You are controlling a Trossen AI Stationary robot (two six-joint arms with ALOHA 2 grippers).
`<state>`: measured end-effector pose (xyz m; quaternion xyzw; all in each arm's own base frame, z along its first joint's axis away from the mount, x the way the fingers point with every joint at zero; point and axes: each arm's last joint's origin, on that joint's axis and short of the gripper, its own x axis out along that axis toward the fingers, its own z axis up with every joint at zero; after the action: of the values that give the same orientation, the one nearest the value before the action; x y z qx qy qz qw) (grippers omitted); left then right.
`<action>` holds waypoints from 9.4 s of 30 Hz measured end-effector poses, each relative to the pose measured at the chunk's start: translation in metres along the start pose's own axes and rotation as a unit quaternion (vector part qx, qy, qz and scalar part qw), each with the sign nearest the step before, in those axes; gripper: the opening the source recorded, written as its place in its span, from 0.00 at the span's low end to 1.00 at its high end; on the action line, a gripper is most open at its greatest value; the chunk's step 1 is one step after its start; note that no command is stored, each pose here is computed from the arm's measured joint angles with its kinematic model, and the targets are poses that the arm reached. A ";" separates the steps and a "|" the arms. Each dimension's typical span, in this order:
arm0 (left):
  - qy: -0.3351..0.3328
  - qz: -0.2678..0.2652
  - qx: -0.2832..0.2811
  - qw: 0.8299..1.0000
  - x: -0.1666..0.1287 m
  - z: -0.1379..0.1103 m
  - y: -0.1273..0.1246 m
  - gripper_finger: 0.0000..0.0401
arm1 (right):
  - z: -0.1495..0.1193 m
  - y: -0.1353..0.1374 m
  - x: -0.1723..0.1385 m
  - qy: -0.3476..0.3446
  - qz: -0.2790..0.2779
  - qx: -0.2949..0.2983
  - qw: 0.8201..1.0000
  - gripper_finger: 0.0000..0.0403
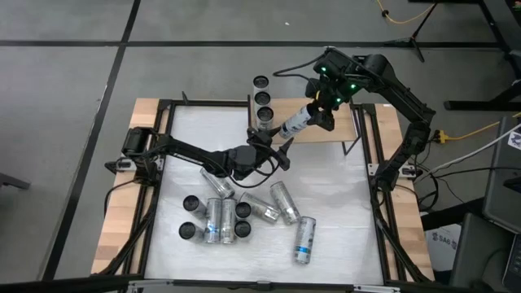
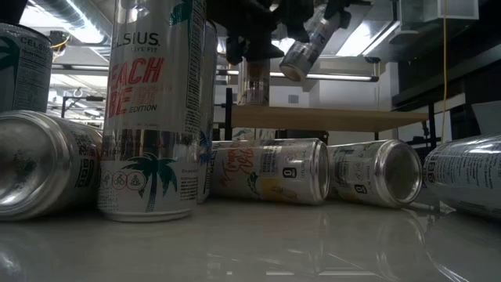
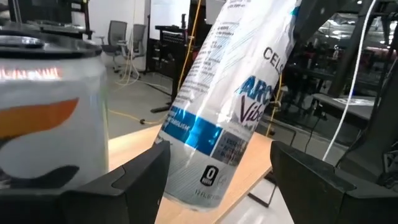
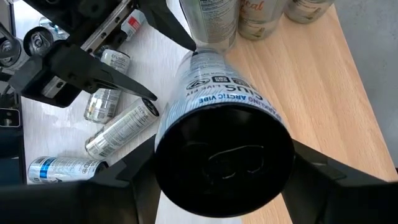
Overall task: Place canned beverage on shelf
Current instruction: Put the blue soda can on the shelf
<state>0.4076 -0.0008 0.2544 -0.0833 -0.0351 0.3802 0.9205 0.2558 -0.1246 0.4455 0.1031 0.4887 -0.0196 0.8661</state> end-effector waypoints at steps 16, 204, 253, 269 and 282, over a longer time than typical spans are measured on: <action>0.013 -0.060 -0.021 0.998 0.001 -0.001 -0.002 0.68 | 0.000 0.000 0.000 -0.001 0.000 -0.003 1.000 0.61; 0.078 -0.057 0.149 0.984 -0.130 0.183 0.134 0.68 | -0.144 0.004 0.064 -0.235 -0.188 0.005 0.954 0.93; 0.088 -0.050 0.142 0.985 -0.127 0.180 0.135 0.68 | -0.115 -0.018 0.109 -0.225 -0.185 0.035 0.956 0.58; 0.087 -0.051 0.142 0.985 -0.127 0.180 0.135 0.68 | -0.098 -0.030 0.133 -0.244 -0.189 0.035 0.950 0.61; 0.086 -0.051 0.141 0.985 -0.127 0.180 0.135 0.68 | -0.086 -0.037 0.145 -0.275 -0.195 0.025 0.941 0.62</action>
<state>0.2009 0.0259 0.4073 0.0164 0.0942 0.3256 0.9407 0.2539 -0.1341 0.2726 0.0178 0.2416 -0.2276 0.9431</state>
